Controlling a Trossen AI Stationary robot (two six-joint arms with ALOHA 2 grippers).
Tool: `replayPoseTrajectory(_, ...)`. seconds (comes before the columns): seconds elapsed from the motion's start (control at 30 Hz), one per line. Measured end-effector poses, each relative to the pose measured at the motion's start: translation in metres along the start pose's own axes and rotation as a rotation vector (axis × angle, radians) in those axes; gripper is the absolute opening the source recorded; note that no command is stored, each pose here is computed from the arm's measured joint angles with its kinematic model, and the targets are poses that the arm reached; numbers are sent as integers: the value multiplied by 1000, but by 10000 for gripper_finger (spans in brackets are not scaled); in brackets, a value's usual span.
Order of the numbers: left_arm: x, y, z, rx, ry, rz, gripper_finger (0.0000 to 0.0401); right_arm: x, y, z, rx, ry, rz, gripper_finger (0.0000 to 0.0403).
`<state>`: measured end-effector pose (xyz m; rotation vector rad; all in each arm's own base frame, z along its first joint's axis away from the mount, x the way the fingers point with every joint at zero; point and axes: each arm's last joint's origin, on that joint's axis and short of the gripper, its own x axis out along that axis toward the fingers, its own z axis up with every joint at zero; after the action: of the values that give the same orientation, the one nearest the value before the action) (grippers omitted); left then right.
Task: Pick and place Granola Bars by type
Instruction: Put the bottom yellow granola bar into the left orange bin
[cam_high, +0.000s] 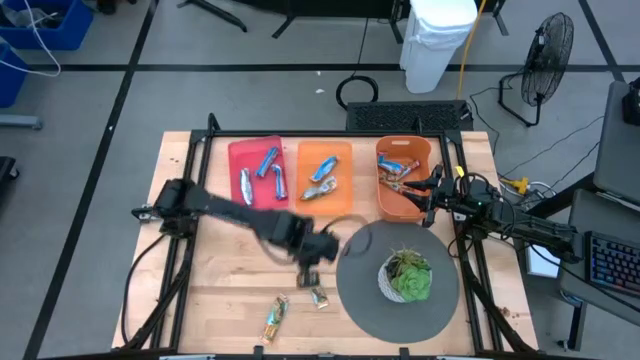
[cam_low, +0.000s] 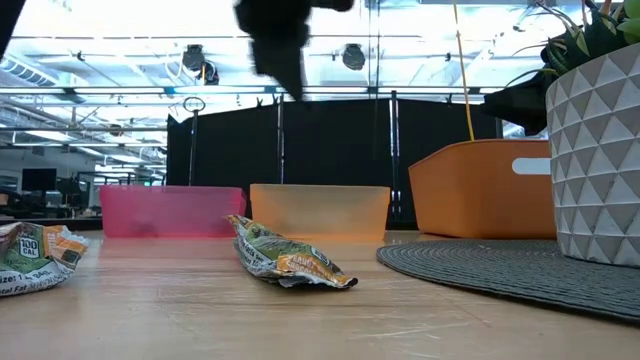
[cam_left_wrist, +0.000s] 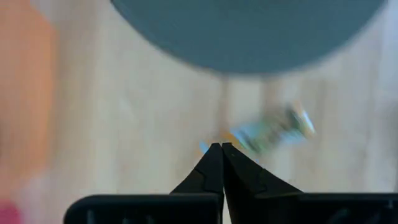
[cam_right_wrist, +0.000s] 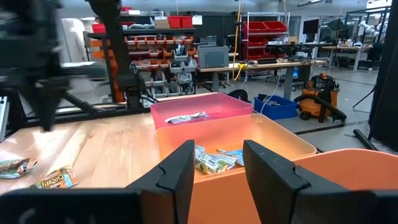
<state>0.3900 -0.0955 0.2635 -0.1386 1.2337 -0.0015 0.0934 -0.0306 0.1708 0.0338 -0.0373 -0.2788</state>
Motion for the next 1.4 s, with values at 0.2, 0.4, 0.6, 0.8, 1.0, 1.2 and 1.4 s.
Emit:
replayPoseTrajectory(0.2,-3,-70,-38,-134,55,9,19,0,0,0,0,0,0,128)
replayPoseTrajectory(0.4,-10,-126,-74,-315,2,18,36,0,0,0,0,0,0,128)
replayPoseTrajectory(0.6,-17,-156,-101,-490,-116,68,37,0,0,0,0,0,0,128)
replayPoseTrajectory(0.8,7,-157,-123,-631,-40,117,37,0,0,0,0,0,0,128)
replayPoseTrajectory(1.0,45,-138,-148,-773,236,142,37,0,0,0,0,0,0,128)
replayPoseTrajectory(1.2,62,-141,-150,-787,193,15,38,0,0,0,0,0,0,128)
replayPoseTrajectory(1.4,65,-139,-146,-853,204,-12,57,0,0,0,0,0,0,128)
